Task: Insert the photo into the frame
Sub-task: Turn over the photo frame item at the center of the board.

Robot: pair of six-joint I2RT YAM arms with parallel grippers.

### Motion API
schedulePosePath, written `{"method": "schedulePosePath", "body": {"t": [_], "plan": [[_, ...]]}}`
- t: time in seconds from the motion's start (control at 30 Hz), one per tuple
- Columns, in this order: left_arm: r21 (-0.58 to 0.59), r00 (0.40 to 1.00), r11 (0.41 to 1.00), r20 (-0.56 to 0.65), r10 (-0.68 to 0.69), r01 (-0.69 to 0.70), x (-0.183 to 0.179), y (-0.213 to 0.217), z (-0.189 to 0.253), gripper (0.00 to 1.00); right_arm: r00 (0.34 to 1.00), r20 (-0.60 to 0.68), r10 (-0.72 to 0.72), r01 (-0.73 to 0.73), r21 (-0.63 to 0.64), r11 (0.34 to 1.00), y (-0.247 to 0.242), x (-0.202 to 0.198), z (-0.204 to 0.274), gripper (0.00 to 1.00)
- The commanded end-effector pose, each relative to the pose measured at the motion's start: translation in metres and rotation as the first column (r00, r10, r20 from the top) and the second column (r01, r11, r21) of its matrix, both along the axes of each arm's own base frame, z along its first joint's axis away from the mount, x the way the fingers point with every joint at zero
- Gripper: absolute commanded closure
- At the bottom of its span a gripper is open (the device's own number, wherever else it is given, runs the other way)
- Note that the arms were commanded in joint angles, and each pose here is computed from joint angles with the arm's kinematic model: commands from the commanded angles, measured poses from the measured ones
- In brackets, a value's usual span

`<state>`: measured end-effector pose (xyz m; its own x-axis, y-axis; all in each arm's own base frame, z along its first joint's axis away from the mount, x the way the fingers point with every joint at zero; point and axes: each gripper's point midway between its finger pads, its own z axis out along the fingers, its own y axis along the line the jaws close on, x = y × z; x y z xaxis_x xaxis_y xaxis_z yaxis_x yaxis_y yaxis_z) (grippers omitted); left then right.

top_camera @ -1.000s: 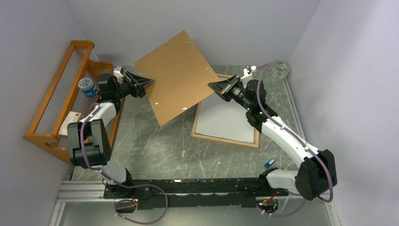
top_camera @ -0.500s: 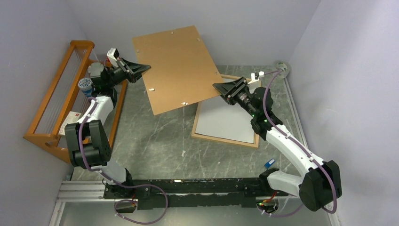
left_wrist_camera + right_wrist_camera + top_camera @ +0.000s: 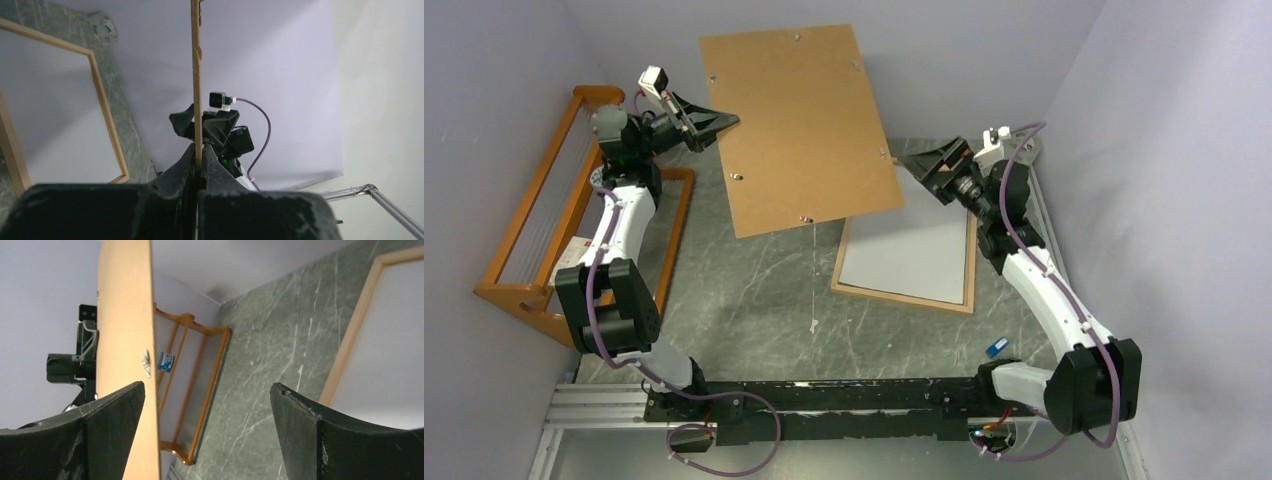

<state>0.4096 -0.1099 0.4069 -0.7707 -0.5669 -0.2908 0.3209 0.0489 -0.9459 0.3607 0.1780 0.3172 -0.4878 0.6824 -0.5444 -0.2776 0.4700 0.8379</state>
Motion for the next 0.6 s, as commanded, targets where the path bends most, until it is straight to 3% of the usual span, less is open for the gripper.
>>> {"method": "schedulePosePath", "body": {"t": [0.0,0.2,0.57], "plan": [[0.038,0.999,0.999,0.041,-0.027,0.026,-0.006,-0.001,0.017,0.97,0.983,0.132,0.128,-0.125,-0.036,0.992,0.010,0.007,0.044,0.01],[0.040,0.998,0.998,0.023,-0.054,0.053,-0.010,-0.003,0.015,0.97,0.938,0.197,0.285,-0.292,0.009,0.956,0.033,0.014,0.073,0.01],[0.017,0.984,0.984,0.002,-0.179,0.179,-0.020,-0.027,0.009,0.98,0.865,0.181,0.468,-0.496,0.166,0.852,0.066,0.008,0.082,0.07]]}}
